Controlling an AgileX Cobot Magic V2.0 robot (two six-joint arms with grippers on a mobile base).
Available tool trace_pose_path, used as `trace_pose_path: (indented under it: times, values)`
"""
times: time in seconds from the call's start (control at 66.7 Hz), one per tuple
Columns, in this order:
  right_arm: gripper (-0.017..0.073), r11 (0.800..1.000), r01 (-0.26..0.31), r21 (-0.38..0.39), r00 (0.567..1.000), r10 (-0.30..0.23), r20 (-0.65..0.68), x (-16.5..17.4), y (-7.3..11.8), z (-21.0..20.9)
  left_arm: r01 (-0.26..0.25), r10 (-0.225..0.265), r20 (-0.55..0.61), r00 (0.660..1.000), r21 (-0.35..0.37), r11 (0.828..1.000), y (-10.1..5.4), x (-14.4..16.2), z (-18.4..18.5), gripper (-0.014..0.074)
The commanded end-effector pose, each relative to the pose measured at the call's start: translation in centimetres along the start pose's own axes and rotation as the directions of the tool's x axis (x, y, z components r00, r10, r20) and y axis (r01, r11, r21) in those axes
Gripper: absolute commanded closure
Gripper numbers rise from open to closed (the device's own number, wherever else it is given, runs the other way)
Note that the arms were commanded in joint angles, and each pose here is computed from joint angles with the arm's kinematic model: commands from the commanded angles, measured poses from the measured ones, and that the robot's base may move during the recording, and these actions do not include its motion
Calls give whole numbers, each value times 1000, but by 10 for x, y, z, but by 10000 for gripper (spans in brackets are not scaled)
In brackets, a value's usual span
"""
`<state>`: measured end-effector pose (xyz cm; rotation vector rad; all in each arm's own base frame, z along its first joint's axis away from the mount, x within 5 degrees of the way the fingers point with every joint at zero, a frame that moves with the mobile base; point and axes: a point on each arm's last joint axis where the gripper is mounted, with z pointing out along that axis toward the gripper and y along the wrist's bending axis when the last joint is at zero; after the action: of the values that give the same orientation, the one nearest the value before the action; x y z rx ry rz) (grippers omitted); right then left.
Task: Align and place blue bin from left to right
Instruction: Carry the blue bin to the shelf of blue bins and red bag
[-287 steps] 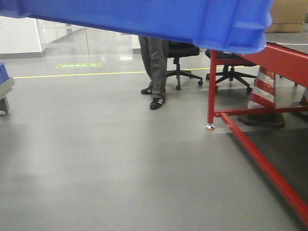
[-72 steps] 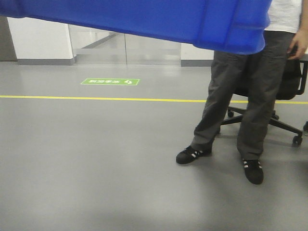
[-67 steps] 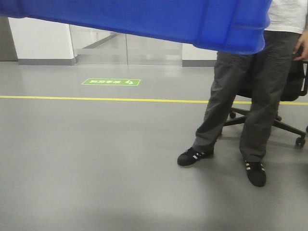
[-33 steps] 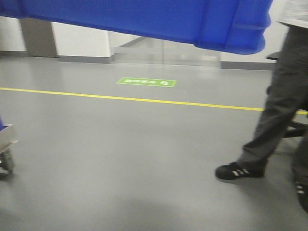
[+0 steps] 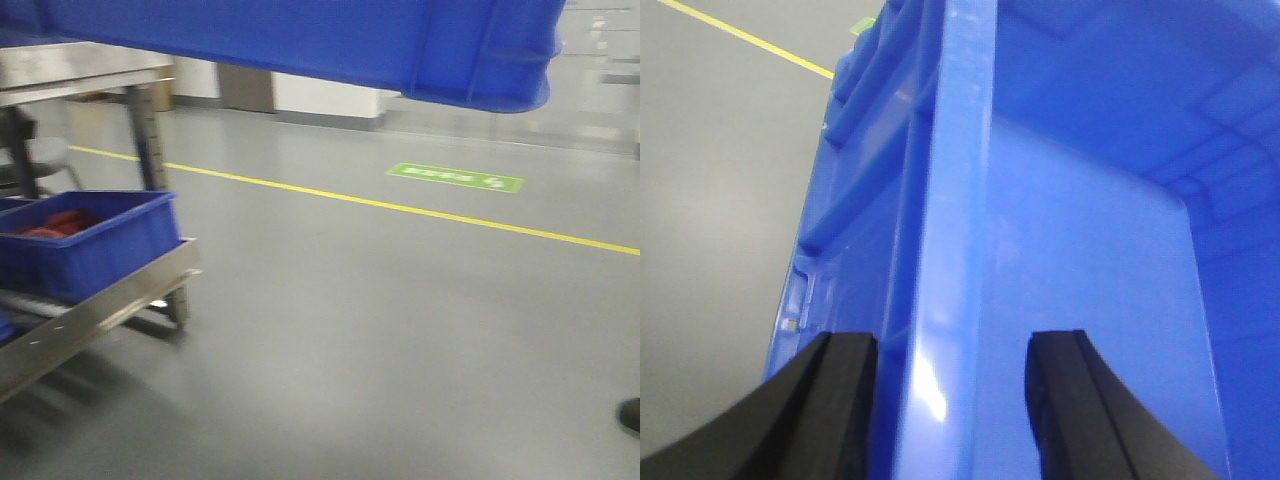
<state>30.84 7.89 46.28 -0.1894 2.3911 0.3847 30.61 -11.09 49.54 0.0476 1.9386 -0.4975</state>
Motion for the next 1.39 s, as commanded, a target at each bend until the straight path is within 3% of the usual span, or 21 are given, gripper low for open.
trace_pose_path:
  times: [0.0,1.379]
  values:
    - [629,996,-21,-90,992,32,122,-11,12,-9,42,-58,123,991,128,991,-19,-15,-19,705]
    - [629,996,-21,-90,992,32,122,-11,12,-9,42,-58,123,991,128,991,-19,-15,-19,705]
